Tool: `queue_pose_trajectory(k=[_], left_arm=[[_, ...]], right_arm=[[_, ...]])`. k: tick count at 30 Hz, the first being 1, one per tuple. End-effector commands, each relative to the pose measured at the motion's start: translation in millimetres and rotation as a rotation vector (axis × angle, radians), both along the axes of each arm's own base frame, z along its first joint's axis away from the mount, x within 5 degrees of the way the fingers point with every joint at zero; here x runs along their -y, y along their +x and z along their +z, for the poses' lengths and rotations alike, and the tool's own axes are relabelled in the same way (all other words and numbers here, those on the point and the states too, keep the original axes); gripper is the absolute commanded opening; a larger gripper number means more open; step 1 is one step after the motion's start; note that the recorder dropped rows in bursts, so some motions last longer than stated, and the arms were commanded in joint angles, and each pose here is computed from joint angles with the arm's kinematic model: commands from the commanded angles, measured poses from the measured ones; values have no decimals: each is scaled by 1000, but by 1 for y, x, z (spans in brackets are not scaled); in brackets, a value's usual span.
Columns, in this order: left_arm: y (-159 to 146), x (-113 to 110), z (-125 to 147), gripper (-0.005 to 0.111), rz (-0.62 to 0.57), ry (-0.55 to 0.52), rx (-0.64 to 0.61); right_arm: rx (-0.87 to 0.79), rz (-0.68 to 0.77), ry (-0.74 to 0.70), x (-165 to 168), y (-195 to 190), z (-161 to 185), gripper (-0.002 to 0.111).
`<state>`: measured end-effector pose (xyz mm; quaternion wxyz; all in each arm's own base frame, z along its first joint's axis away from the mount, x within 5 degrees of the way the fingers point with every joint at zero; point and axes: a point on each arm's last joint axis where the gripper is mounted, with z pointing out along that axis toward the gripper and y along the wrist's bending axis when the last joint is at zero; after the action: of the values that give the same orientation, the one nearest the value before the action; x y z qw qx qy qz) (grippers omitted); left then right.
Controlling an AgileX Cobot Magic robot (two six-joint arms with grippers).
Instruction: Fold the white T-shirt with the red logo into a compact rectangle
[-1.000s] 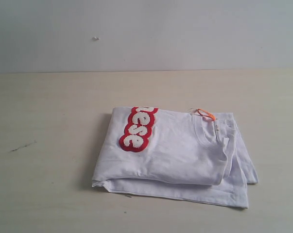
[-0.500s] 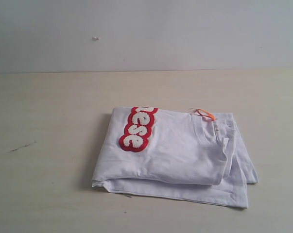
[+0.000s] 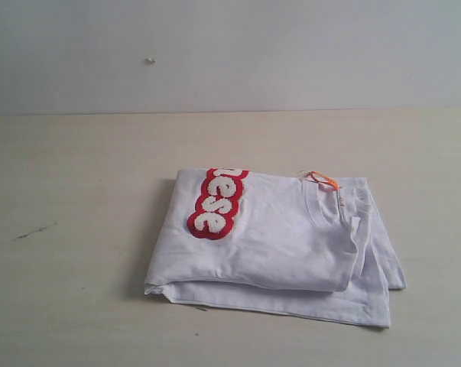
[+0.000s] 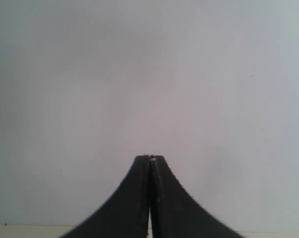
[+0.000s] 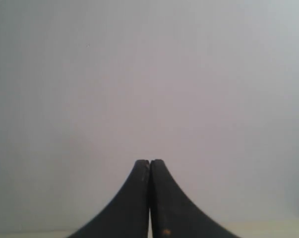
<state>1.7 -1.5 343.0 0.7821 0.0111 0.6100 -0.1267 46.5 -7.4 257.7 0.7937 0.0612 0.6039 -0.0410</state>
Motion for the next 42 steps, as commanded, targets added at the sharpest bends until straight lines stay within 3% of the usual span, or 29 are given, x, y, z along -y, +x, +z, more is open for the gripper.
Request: queue_pose_trajectory(k=[1, 5, 13, 42], left_arm=[[0, 0, -1, 0, -5, 1, -1], [0, 0, -1, 0, -5, 1, -1], [0, 0, -1, 0, -5, 1, -1], [0, 0, -1, 0, -5, 1, -1]], right_arm=[[-84, -17, -55, 1, 6, -27, 0], [-151, -21, -85, 1, 9, -41, 0], [-451, -25, -71, 3, 8, -68, 0], [-452, -16, -2, 2, 8, -69, 0]])
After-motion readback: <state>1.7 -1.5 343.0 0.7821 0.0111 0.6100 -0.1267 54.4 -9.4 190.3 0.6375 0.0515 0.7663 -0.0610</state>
